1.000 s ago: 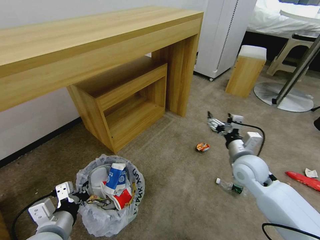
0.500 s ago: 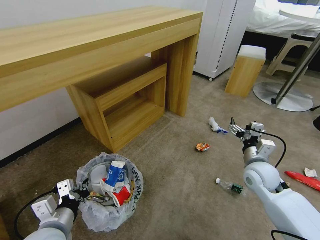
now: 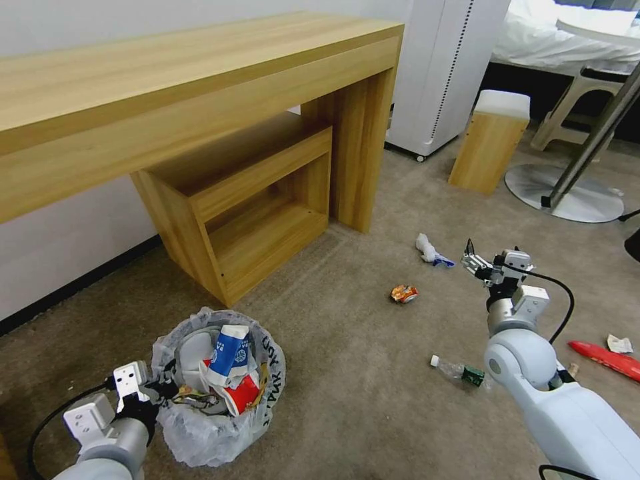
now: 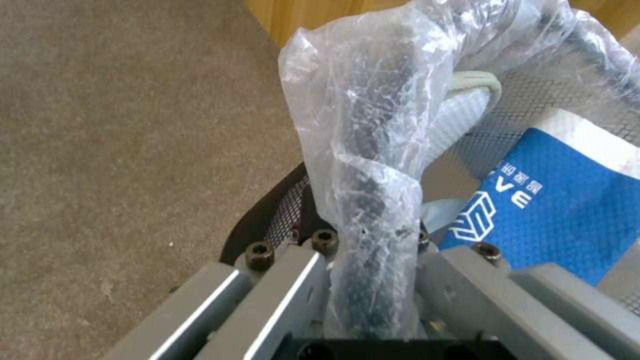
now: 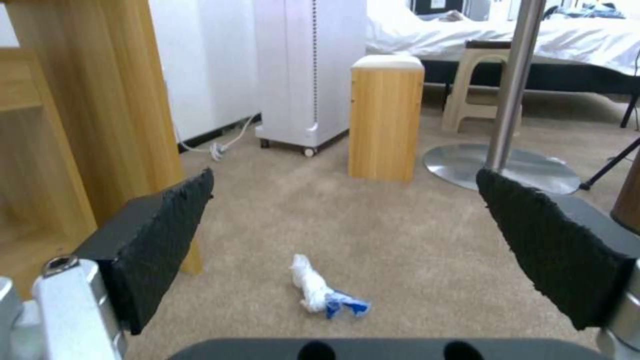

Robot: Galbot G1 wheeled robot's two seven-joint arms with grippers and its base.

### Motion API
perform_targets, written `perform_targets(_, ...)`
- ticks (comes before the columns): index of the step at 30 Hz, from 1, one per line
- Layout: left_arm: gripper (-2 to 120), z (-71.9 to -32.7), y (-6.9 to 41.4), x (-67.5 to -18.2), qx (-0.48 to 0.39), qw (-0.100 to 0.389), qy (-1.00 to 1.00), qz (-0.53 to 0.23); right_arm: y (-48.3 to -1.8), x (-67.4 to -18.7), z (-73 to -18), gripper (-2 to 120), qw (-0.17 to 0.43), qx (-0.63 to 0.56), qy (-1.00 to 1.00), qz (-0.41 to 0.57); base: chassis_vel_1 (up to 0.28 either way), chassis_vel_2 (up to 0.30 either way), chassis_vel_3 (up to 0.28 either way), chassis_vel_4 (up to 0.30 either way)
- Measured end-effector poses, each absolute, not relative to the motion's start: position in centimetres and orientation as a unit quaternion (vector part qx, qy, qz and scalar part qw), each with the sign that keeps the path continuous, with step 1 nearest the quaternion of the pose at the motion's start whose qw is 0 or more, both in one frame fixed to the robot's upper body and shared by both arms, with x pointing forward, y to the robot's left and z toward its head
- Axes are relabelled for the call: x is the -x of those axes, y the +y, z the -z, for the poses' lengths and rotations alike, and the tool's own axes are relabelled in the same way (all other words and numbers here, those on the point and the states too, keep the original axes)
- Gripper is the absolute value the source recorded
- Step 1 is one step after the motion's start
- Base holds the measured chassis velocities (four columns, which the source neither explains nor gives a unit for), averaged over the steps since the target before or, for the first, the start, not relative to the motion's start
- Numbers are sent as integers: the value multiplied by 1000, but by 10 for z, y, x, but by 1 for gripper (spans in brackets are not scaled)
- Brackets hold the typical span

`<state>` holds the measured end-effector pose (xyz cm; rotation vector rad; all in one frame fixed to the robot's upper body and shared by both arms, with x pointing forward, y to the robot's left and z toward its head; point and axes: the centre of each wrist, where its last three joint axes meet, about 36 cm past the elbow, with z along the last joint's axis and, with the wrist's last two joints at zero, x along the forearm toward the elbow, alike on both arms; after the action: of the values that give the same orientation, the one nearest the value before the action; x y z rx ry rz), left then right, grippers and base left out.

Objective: Pick up the trash bin and place the garbage on the floor into it.

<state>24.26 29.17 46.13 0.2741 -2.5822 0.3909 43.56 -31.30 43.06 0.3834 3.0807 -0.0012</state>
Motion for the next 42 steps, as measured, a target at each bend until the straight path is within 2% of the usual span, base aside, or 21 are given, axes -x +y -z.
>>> perform_targets(42, 1, -463, 291, -234, -104, 254, -952, -137, -310, -441, -433, 100, 38, -111, 993, -19, -40, -41, -35, -37)
